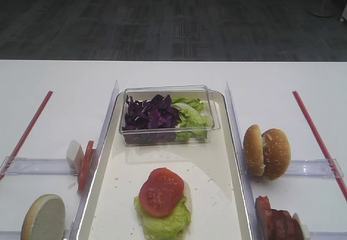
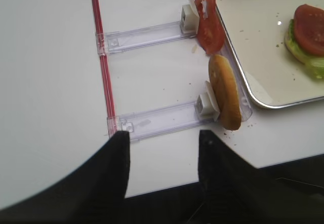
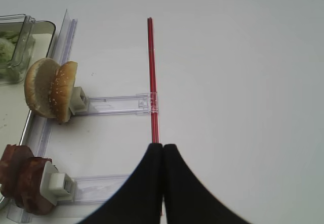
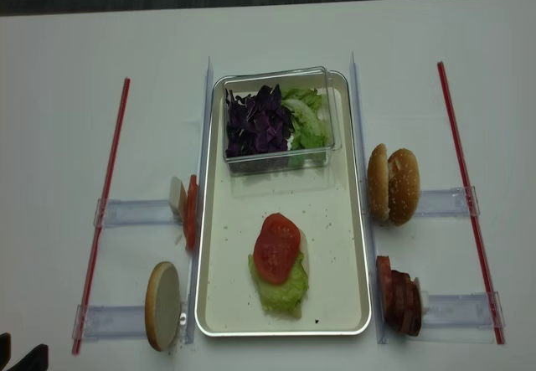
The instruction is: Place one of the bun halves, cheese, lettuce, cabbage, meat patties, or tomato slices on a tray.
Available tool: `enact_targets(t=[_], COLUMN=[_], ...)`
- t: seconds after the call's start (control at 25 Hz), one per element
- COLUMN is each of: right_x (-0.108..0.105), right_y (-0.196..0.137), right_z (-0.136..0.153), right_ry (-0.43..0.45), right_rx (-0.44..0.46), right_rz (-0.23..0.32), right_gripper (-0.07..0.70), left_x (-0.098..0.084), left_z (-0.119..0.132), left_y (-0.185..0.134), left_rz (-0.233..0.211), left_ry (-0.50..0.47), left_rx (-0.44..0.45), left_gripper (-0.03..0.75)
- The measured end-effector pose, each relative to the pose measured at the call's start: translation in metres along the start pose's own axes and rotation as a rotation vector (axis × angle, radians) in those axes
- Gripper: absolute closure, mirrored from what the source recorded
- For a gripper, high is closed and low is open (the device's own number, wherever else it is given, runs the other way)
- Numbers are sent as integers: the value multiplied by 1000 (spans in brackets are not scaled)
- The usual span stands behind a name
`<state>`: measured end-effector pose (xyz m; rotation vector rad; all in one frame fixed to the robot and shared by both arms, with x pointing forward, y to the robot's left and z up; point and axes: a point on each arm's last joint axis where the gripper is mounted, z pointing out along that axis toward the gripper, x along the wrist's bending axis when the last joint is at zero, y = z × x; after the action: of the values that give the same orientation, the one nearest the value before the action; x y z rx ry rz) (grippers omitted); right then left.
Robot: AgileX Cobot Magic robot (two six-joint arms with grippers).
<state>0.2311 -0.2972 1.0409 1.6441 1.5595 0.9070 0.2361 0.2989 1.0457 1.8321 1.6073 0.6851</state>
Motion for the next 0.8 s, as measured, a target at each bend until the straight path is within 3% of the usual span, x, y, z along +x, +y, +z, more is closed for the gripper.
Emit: enact_targets(t=[0.8], right_x=[0], right_y=[0], right_z=[0], right_ry=[-1], right_rx=[0], right_rz=[0], right_gripper=[267], left_x=[1], left_z=[10], left_y=[1], left_rz=[0], left_ry=[4], left_rx=[-35], left_gripper=[422])
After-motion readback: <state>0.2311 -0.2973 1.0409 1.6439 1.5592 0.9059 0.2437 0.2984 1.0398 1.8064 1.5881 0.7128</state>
